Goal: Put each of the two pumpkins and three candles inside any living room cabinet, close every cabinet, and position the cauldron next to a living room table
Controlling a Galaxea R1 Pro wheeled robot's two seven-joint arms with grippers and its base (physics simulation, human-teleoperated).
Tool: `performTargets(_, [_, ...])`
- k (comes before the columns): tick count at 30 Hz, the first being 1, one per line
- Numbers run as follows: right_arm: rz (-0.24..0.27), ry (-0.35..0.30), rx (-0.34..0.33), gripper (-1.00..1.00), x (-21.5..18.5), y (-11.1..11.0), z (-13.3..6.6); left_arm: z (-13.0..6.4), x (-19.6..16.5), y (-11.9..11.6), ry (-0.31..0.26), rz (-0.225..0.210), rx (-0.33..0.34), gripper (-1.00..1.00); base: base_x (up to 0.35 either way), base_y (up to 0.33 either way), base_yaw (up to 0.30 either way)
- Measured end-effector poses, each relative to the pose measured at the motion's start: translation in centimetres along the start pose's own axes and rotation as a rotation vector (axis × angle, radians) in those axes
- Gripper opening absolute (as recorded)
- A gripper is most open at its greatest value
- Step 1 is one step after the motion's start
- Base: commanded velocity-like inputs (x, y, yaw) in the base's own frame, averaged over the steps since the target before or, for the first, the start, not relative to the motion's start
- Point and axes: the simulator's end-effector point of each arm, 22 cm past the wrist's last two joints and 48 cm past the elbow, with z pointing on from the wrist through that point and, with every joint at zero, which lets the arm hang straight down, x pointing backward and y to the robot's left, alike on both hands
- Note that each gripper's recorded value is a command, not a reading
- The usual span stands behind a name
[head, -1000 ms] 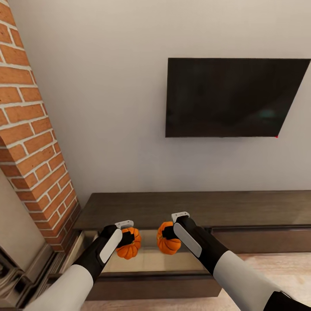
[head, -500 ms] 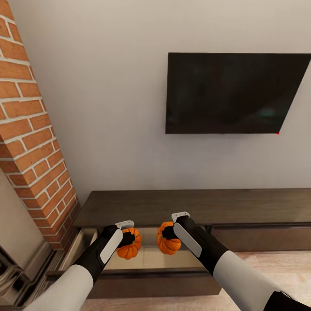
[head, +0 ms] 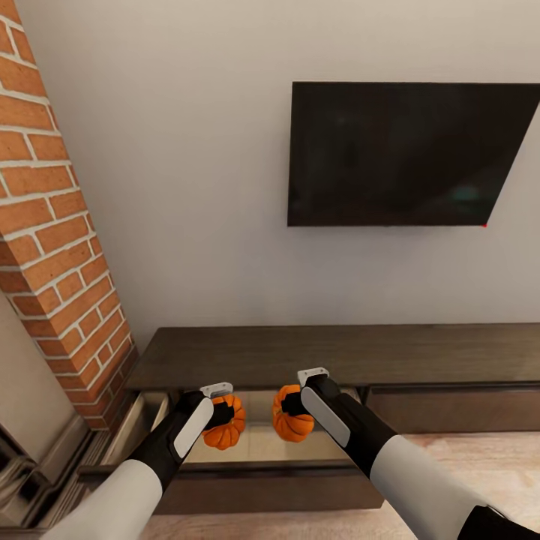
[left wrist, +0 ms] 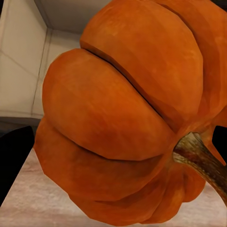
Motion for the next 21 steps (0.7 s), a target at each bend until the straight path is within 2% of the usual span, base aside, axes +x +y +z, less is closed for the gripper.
performTargets(5, [0.002, -0.001, -0.002, -1.0, 0.4, 0.1, 0.6, 0.6, 0.4, 0.1, -0.002, -0.001, 0.001, -1.0, 0.0, 0.0, 0.0])
performTargets(10, [0.001, -0.001, -0.002, -1.0, 0.7, 0.2, 0.9, 0.9, 0.0, 0.1, -0.03, -0.012, 0.0, -1.0, 0.0, 0.0, 0.0])
performTargets(14, [0.003, -0.001, -0.016, -1.0, 1.1, 1.1, 1.4, 1.5, 0.5, -0.2, -0.037, 0.009, 0.0, -1.0, 0.0, 0.0, 0.0])
performTargets(21, [-0.002, -0.003, -0.02, -1.0, 1.2, 1.6, 1.5, 1.7, 0.6, -0.3, -0.04, 0.015, 0.0, -1.0, 0.0, 0.0, 0.0])
